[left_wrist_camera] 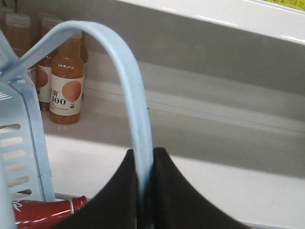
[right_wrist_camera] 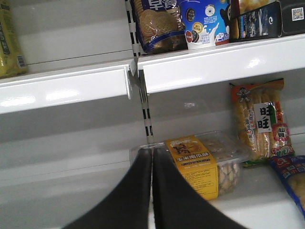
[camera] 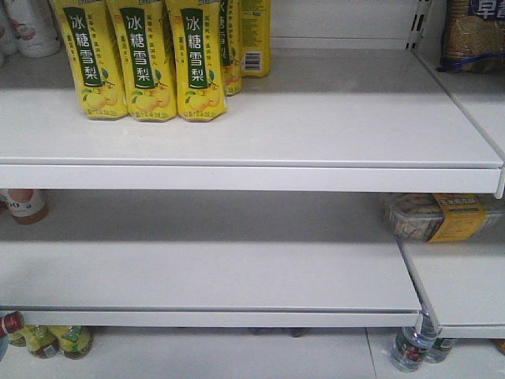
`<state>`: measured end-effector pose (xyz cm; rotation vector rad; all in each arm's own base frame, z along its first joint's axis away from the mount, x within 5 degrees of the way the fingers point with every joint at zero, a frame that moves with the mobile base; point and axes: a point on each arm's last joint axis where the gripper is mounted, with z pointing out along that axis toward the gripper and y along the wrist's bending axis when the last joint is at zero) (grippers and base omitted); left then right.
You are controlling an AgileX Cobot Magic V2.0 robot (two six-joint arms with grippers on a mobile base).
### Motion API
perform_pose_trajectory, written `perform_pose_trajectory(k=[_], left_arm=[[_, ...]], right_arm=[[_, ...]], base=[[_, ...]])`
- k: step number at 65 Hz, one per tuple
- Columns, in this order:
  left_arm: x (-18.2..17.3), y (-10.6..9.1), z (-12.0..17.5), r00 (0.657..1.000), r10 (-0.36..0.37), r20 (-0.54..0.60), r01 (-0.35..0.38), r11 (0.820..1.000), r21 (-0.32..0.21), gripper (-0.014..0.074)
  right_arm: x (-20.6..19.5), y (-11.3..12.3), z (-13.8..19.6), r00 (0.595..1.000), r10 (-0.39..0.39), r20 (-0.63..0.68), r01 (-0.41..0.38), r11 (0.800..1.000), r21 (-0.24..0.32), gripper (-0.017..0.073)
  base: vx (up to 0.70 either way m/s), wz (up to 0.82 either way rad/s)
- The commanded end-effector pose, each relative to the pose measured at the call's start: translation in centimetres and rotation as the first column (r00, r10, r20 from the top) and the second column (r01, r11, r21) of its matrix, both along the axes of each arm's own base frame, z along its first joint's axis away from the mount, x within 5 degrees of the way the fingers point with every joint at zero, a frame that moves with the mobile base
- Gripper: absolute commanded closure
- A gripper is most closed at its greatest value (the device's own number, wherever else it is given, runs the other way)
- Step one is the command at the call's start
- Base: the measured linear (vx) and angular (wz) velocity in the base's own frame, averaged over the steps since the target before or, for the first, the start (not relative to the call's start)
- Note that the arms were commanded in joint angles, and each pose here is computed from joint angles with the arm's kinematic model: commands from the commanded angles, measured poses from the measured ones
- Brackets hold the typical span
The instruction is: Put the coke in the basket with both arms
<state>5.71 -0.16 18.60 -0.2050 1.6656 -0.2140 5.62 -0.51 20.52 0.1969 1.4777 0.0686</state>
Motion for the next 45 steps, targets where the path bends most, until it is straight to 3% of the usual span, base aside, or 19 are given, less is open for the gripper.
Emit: perform_pose_trajectory(k=[1, 45], left_arm=[[-0.13, 0.14, 1.61, 0.982, 0.006, 0.189, -0.021, 0.997, 0.075, 0.0600], [-0.13, 0.14, 1.61, 0.982, 0.006, 0.189, -0.021, 0.997, 0.075, 0.0600]], right_arm=[[-0.12, 0.02, 0.26, 0.997, -0.002, 0.074, 0.003, 1.000, -0.018, 0.0564], [-0.12, 0.02, 0.25, 0.997, -0.002, 0.072, 0.003, 1.000, -0.019, 0.0564]], base=[[0.00, 0.00], [0.00, 0.00]])
